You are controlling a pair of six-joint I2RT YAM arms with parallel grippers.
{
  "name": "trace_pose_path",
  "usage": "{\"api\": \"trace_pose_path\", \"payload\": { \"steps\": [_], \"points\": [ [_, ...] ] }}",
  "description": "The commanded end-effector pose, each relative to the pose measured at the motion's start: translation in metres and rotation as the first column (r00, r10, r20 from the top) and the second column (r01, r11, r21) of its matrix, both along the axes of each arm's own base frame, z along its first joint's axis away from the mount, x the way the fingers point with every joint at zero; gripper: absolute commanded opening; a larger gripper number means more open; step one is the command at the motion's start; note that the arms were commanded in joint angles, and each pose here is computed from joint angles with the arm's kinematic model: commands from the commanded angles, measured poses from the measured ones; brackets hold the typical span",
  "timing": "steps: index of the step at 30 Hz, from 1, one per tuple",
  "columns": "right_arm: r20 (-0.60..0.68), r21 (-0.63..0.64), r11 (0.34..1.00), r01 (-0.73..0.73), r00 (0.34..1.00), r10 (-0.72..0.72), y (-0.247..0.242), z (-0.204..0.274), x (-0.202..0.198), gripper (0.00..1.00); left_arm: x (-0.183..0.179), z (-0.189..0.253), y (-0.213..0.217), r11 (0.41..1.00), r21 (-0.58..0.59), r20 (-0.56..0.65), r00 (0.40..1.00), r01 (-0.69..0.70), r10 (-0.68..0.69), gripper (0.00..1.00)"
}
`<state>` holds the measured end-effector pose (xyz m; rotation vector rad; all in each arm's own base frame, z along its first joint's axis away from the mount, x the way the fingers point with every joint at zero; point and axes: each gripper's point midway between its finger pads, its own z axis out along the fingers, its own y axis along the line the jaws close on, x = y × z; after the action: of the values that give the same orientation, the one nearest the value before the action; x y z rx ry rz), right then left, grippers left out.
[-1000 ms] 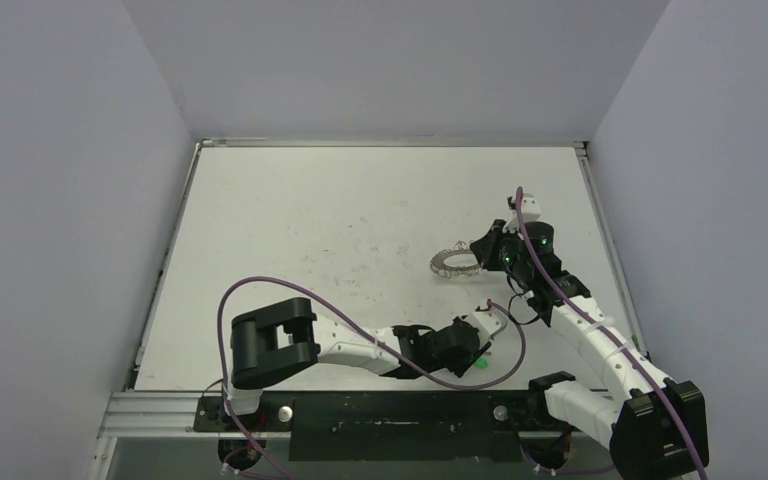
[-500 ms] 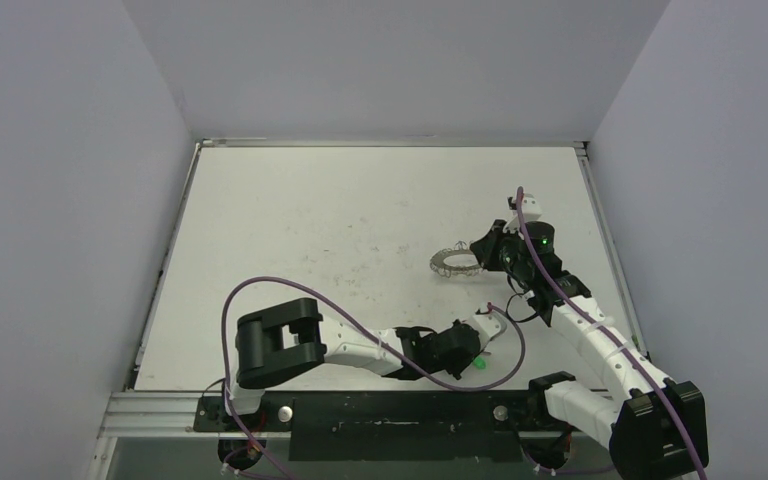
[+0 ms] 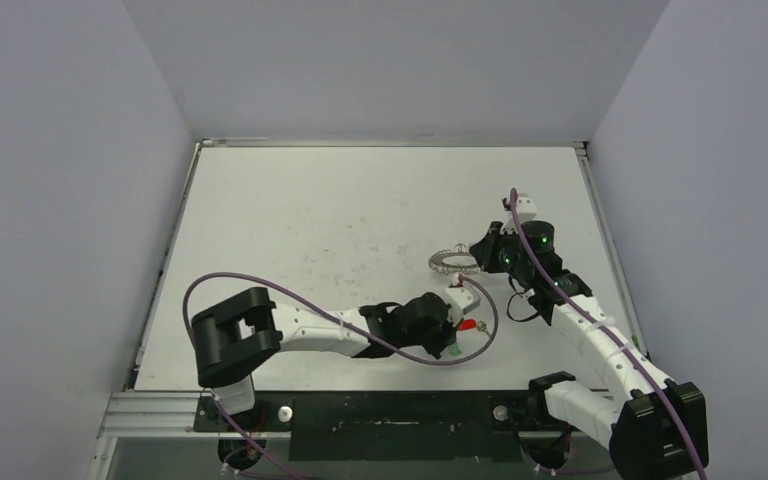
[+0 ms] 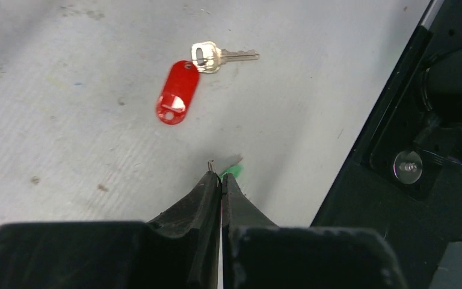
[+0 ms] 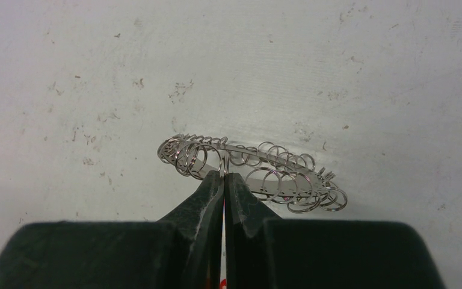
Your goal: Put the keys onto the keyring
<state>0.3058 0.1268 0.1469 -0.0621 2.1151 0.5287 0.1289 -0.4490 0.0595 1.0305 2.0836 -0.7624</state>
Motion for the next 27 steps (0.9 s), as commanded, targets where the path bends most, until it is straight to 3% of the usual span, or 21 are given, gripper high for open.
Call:
{"api": "trace_pose_path", "payload": {
  "steps": [1,11,21,27],
  "points": [
    [0.117,0.003,0.998,-0.055,0.992,0.054,0.005,0.037,0.007,0.0,0.011,0.043,0.011,0.987,-0.155,-0.052,0.998,0.034,-0.042,0.0],
    [0.169,-0.002,0.99,-0.139,0.976,0.138,0.016,0.044,0.003,0.0,0.033,0.065,0.088,0.977,-0.21,-0.088,0.996,-0.042,0.024,0.0],
    [0.208,-0.119,0.93,-0.347,0.907,0.365,0.047,0.046,-0.017,0.0,0.038,0.097,0.166,0.985,-0.156,0.077,0.993,-0.073,0.086,0.0],
    [0.226,-0.254,0.808,-0.532,0.78,0.584,0.084,0.045,-0.043,0.0,0.031,0.116,0.191,0.99,-0.141,0.255,0.967,0.018,0.019,0.0]
  ]
}}
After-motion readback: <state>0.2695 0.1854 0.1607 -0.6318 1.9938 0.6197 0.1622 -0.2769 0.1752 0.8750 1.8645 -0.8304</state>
